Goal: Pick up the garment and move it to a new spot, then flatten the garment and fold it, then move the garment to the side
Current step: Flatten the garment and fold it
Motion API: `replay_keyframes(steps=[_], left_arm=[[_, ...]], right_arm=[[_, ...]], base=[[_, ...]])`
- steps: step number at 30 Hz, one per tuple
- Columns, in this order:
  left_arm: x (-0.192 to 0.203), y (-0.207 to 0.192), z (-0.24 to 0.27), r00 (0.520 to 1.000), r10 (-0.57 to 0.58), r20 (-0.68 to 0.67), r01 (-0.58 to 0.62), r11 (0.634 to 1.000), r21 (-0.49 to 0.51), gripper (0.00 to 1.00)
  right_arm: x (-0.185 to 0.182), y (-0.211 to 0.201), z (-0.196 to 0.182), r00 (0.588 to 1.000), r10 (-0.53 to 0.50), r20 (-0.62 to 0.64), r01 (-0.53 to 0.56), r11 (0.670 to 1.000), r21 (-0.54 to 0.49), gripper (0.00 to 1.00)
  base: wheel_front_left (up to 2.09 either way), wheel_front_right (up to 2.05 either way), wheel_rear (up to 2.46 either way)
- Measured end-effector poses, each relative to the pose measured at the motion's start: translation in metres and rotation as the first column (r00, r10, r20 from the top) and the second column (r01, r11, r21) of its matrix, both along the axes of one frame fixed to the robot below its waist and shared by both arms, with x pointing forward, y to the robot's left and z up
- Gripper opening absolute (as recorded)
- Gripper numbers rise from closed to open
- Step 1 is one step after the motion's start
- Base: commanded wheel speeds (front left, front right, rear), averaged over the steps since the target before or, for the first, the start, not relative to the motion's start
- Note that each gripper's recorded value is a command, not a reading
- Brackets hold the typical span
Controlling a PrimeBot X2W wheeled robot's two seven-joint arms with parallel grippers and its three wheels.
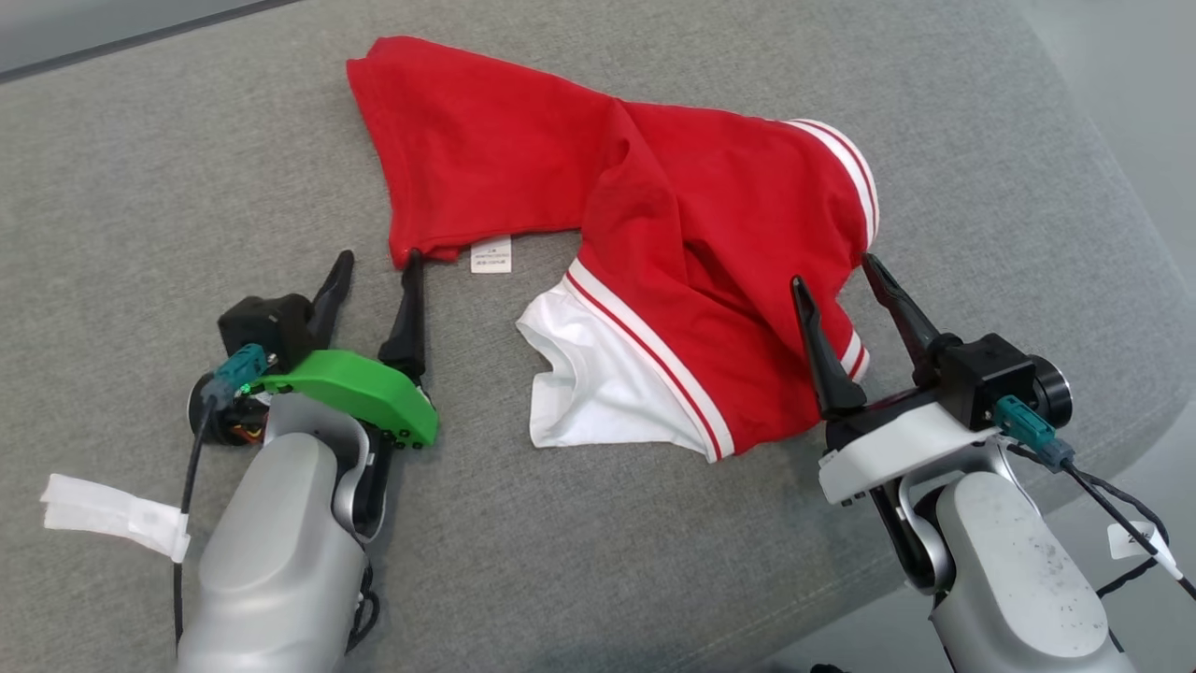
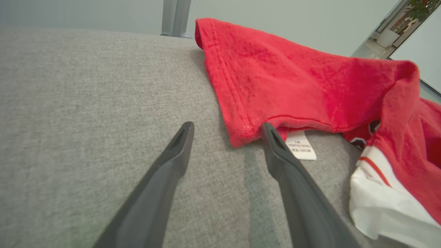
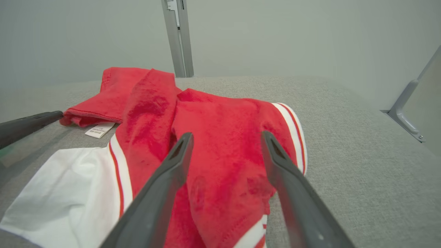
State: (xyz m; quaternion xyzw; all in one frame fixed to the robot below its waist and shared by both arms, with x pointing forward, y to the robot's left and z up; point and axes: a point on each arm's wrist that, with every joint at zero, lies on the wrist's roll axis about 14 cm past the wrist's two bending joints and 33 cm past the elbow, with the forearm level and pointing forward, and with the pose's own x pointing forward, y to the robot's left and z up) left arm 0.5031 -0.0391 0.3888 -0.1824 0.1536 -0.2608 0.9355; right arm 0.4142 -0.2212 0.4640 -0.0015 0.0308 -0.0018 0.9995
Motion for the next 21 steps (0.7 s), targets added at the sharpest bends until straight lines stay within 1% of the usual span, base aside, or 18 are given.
replay_keyframes(steps=[3,7,11,16,17,18,19,20,21], left_arm=[[0.006,-0.003,-0.005,0.999,0.027,-0.039,-0.029,0.998,-0.049,1.0],[0.008,-0.013,-0.006,0.998,0.017,-0.059,-0.023,0.996,-0.091,1.0],[0.005,-0.02,-0.005,0.998,-0.006,-0.059,0.0,0.995,-0.103,1.0],[-0.001,-0.021,-0.01,0.998,-0.027,-0.064,0.022,0.997,-0.078,0.99],[-0.002,-0.021,-0.011,0.997,-0.032,-0.063,0.028,0.997,-0.071,0.54],[-0.004,-0.021,-0.012,0.997,-0.04,-0.061,0.036,0.998,-0.058,0.32],[-0.004,-0.021,-0.012,0.997,-0.043,-0.059,0.039,0.998,-0.053,0.02],[-0.005,-0.021,-0.012,0.997,-0.043,-0.06,0.04,0.998,-0.048,0.0],[-0.006,-0.021,-0.012,0.997,-0.049,-0.057,0.047,0.998,-0.038,0.0]], right_arm=[[-0.004,-0.009,-0.004,1.0,-0.028,-0.014,0.028,1.0,-0.006,1.0],[-0.006,-0.013,-0.007,0.999,-0.046,-0.026,0.046,0.999,-0.007,1.0],[-0.006,-0.013,-0.009,0.998,-0.047,-0.031,0.046,0.999,-0.006,1.0],[-0.004,-0.01,-0.01,0.999,-0.039,-0.032,0.038,0.999,-0.003,1.0],[-0.004,-0.01,-0.01,0.999,-0.037,-0.032,0.037,0.999,-0.003,1.0],[-0.003,-0.009,-0.01,0.999,-0.036,-0.031,0.036,0.999,-0.002,1.0],[-0.003,-0.008,-0.01,0.999,-0.033,-0.03,0.033,0.999,-0.004,1.0],[-0.003,-0.008,-0.009,0.999,-0.03,-0.029,0.03,1.0,-0.005,1.0],[-0.002,-0.007,-0.008,0.999,-0.028,-0.027,0.028,1.0,-0.007,1.0]], base=[[0.0,0.0,0.0],[0.0,0.0,0.0],[0.0,0.0,0.0],[0.0,0.0,0.0],[0.0,0.0,0.0],[0.0,0.0,0.0],[0.0,0.0,0.0],[0.0,0.0,0.0],[0.0,0.0,0.0]])
